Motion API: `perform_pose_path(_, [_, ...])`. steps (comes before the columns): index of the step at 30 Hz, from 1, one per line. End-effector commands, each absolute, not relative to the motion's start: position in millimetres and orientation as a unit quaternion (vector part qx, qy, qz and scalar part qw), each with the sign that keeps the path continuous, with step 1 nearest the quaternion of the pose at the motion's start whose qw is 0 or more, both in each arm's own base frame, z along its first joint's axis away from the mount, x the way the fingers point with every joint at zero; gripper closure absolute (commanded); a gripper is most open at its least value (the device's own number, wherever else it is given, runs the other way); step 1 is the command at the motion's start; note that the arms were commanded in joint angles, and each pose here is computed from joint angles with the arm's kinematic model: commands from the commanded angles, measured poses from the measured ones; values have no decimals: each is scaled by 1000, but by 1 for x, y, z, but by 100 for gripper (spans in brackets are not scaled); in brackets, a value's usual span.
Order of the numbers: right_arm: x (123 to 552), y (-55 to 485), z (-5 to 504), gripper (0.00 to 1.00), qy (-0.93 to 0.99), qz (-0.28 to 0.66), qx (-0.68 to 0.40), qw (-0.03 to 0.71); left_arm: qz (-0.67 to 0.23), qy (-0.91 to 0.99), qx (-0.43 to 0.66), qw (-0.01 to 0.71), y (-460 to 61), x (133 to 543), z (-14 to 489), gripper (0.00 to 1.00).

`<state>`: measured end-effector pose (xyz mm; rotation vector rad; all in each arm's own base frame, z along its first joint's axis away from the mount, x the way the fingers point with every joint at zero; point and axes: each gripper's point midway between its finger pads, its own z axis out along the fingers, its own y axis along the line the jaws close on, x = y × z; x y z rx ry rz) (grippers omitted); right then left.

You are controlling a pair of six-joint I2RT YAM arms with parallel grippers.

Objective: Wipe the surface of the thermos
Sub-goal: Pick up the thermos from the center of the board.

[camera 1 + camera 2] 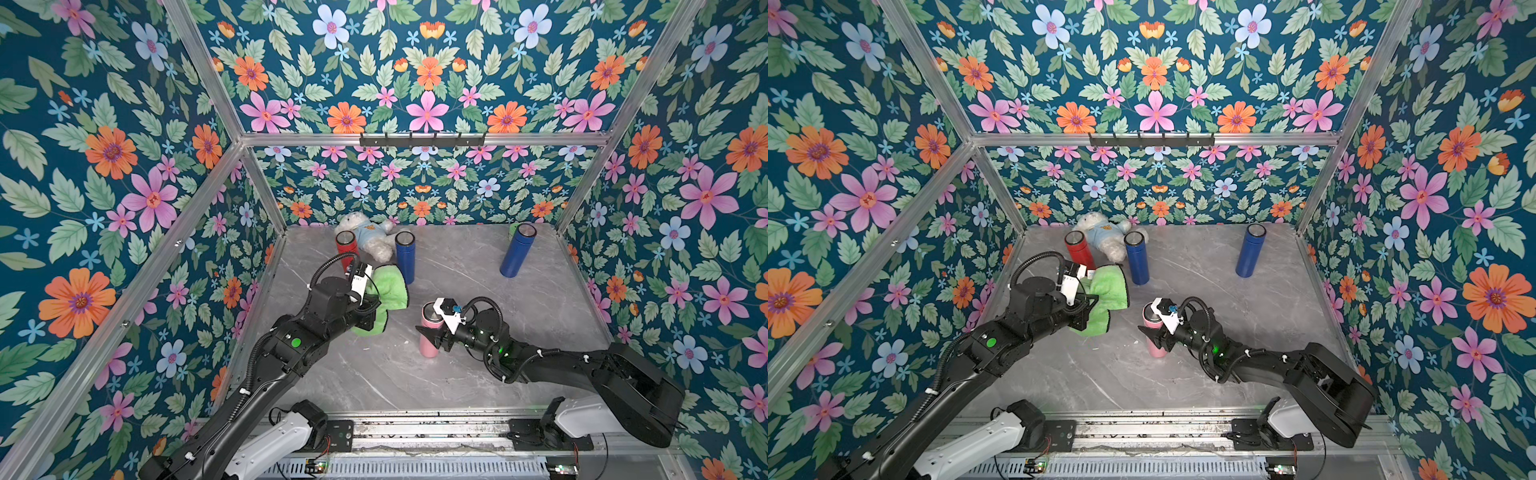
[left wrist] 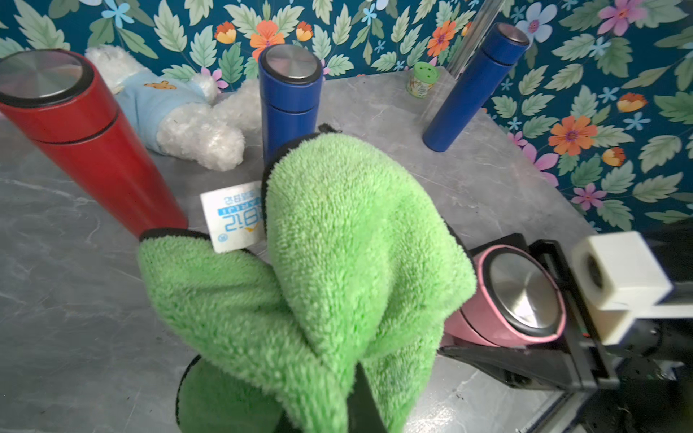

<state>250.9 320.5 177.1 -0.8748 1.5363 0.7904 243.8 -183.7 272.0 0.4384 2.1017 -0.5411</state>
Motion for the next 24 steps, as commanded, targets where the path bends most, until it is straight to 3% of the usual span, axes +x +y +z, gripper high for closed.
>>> perform_pose_path(1, [250, 326, 207, 74, 612, 365, -359, 603, -255, 840, 195, 437, -199, 237, 278, 100])
perform_pose_path(3, [250, 328, 207, 99, 612, 367, -363, 600, -260, 838, 206, 434, -206, 235, 280, 100])
perform_pose_path(11, [251, 336, 207, 100, 619, 368, -380, 581, -256, 836, 271, 402, -255, 221, 297, 100])
perform_pose_path(24, [257, 337, 208, 100, 626, 354, -378, 583, -255, 867, 293, 313, -302, 222, 237, 100])
